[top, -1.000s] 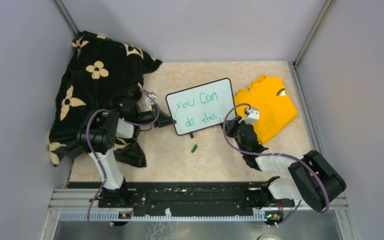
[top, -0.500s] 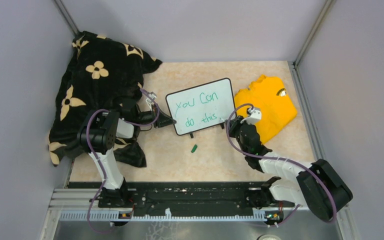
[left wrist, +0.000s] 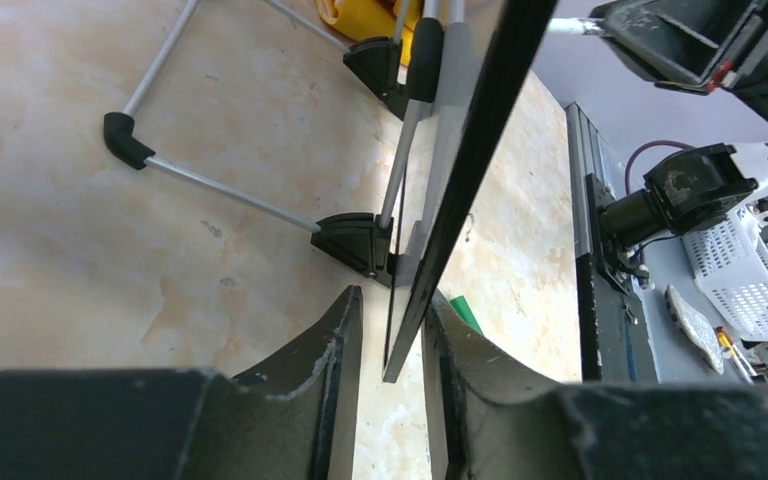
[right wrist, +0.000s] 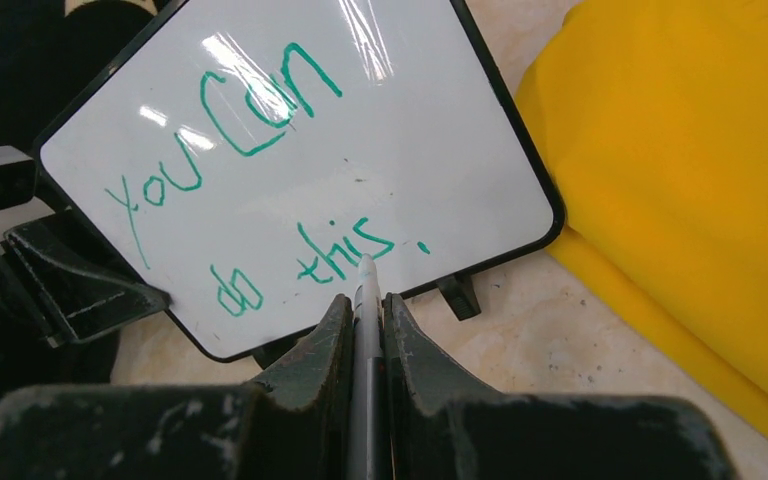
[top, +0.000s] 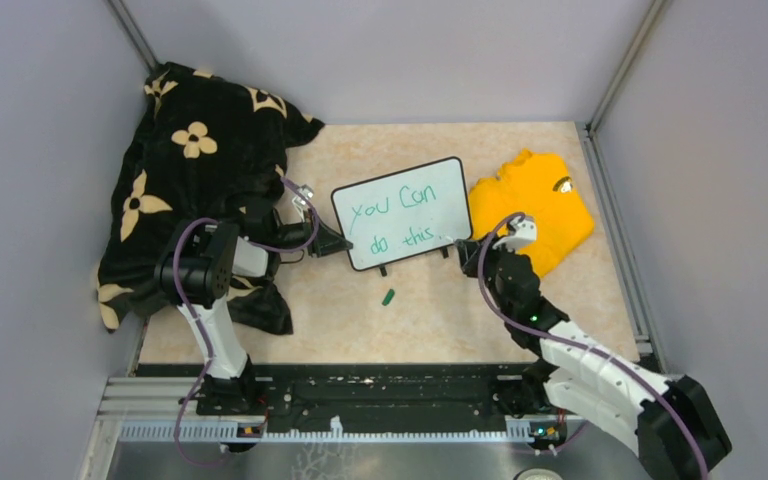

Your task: Write a sentence on the whiteboard

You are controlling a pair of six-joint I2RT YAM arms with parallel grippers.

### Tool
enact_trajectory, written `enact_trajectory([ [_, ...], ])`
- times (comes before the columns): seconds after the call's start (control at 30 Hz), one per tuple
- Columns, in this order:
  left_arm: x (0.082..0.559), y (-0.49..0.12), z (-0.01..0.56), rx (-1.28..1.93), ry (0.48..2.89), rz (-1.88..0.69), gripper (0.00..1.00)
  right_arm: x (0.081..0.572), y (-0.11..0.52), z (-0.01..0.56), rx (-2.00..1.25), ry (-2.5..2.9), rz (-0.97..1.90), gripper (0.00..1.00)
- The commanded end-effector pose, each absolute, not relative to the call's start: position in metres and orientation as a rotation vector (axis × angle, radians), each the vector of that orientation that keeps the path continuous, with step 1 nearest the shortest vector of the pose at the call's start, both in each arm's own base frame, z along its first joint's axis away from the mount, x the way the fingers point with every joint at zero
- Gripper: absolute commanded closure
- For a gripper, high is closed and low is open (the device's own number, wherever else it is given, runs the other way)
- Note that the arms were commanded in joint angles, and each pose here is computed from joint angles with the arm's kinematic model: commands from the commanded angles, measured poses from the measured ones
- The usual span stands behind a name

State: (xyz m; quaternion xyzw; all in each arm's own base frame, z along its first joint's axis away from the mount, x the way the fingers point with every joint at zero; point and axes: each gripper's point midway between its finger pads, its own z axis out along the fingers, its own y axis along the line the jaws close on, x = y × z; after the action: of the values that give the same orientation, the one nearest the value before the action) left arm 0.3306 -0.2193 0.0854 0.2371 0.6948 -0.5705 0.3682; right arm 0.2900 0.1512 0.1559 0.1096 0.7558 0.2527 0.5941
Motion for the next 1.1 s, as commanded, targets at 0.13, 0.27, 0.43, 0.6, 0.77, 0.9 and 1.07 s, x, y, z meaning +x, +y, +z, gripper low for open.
enact_trajectory([
  [0.13,0.327,-0.219,0.079,0.569,1.833,-1.455,0.60,0.270,0.138,0.172,0.222,1.748,0.590,1.00],
  [0.27,0.326,-0.217,0.083,0.576,1.838,-1.421,0.53,0.262,0.133,0.173,0.227,1.744,0.592,1.00],
  [0.43,0.321,-0.209,0.090,0.552,1.868,-1.343,0.34,0.257,0.127,0.177,0.236,1.733,0.586,1.00],
  [0.6,0.323,-0.193,0.092,0.441,1.957,-1.178,0.06,0.252,0.125,0.180,0.237,1.718,0.601,1.00],
  [0.77,0.342,-0.134,0.125,0.042,2.001,-0.753,0.01,0.248,0.129,0.191,0.211,1.708,0.631,1.00],
  [0.9,0.346,-0.062,0.159,-0.375,1.970,-0.378,0.01,0.243,0.131,0.200,0.181,1.698,0.652,1.00],
  [1.07,0.332,-0.032,0.191,-0.665,1.887,-0.304,0.01,0.242,0.139,0.215,0.142,1.689,0.688,1.00],
])
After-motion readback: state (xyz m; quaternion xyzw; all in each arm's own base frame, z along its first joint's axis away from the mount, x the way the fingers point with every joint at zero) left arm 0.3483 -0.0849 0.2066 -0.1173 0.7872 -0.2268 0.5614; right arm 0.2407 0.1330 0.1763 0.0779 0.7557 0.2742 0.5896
